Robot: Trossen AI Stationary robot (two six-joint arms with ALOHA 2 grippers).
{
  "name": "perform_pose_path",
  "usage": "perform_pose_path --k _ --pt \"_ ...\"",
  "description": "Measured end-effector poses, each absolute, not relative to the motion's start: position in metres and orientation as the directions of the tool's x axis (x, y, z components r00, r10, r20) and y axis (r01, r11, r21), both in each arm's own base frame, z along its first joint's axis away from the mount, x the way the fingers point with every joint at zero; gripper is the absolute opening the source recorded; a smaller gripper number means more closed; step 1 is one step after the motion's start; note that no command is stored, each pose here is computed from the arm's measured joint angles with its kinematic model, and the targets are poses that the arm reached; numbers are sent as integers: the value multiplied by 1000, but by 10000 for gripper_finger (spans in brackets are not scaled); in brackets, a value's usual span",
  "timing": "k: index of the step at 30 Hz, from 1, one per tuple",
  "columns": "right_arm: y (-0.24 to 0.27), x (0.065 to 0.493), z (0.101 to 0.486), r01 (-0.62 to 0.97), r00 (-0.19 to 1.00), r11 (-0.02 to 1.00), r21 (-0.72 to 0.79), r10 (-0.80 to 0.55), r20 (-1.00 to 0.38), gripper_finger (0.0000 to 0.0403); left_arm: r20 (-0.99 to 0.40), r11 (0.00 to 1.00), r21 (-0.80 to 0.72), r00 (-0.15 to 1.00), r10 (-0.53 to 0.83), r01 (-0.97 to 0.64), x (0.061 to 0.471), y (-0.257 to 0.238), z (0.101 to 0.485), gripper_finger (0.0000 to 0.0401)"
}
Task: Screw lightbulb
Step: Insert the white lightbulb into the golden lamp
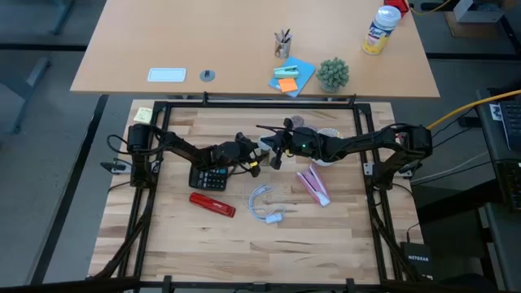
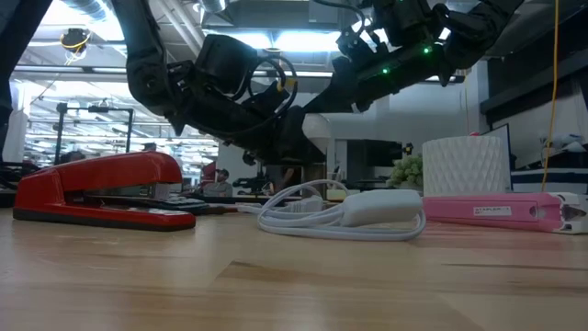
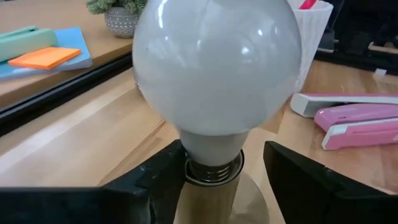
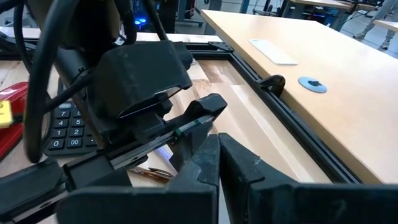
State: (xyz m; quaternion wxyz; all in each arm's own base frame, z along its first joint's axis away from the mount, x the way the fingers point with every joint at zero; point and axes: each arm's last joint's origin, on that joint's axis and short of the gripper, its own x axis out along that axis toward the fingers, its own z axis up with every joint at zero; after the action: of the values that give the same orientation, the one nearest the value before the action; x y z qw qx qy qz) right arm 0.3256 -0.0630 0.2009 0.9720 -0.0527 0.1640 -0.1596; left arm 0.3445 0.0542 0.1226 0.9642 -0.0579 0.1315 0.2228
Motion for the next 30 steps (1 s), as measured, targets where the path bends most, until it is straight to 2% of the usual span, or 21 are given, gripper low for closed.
perform_pose_path --k 10,30 --pt "-64 325 201 347 880 930 -121 -368 -301 7 -279 897 -38 867 414 -441 344 53 124 210" --pt "-63 325 200 330 886 937 -112 -348 -306 7 -225 866 -5 844 487 -501 344 54 129 210"
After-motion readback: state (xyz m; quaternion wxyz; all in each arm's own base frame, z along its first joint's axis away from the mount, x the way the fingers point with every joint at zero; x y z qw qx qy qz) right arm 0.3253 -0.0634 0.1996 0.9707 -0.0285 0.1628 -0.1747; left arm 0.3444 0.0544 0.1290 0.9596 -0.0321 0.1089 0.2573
